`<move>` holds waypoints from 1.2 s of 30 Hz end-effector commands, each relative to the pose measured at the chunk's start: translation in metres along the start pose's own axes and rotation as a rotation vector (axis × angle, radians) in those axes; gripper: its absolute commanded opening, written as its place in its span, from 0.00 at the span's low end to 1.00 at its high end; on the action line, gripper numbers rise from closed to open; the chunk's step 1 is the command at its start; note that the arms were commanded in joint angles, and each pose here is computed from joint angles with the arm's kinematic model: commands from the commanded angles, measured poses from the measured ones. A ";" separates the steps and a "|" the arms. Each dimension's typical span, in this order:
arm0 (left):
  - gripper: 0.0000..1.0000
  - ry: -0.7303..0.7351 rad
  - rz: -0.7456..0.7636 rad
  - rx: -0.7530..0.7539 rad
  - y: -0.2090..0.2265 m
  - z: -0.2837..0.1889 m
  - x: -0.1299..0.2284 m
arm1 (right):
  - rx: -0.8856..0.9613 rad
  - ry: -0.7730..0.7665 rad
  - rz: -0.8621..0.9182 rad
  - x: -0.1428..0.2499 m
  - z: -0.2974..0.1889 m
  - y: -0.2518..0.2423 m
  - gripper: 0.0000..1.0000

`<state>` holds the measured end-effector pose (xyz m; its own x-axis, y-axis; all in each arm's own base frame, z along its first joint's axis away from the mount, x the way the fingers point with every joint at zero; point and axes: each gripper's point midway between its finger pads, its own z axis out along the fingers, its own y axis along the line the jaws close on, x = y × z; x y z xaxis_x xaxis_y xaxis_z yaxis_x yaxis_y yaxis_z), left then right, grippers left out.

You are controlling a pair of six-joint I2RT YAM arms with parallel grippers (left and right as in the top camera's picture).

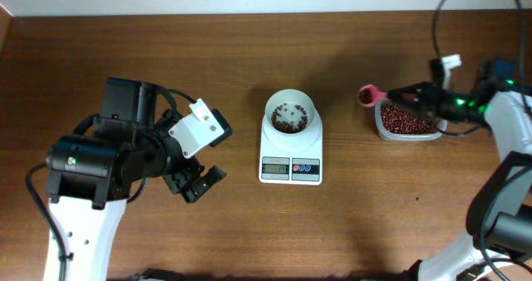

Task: Scoop and weigh 50g on scale
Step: 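Move the scoop over the bowl and pour the beans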

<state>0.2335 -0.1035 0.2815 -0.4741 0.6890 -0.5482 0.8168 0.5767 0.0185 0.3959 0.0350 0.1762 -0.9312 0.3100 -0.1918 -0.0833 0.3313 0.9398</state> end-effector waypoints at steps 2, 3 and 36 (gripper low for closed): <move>0.99 -0.009 0.021 -0.005 0.001 -0.002 -0.002 | -0.074 0.109 -0.049 0.018 0.040 0.025 0.04; 0.99 -0.009 0.020 -0.005 0.001 -0.002 -0.002 | -0.081 0.138 -0.064 0.024 0.050 0.030 0.04; 0.99 -0.009 0.021 -0.005 0.001 -0.002 -0.002 | 0.702 0.154 -0.904 0.062 0.150 0.071 0.04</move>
<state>0.2335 -0.1036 0.2815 -0.4740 0.6889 -0.5484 0.8169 0.5766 0.0182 0.3851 0.2099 0.1724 -0.7296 -0.3394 -0.5937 -0.5392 0.8195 0.1941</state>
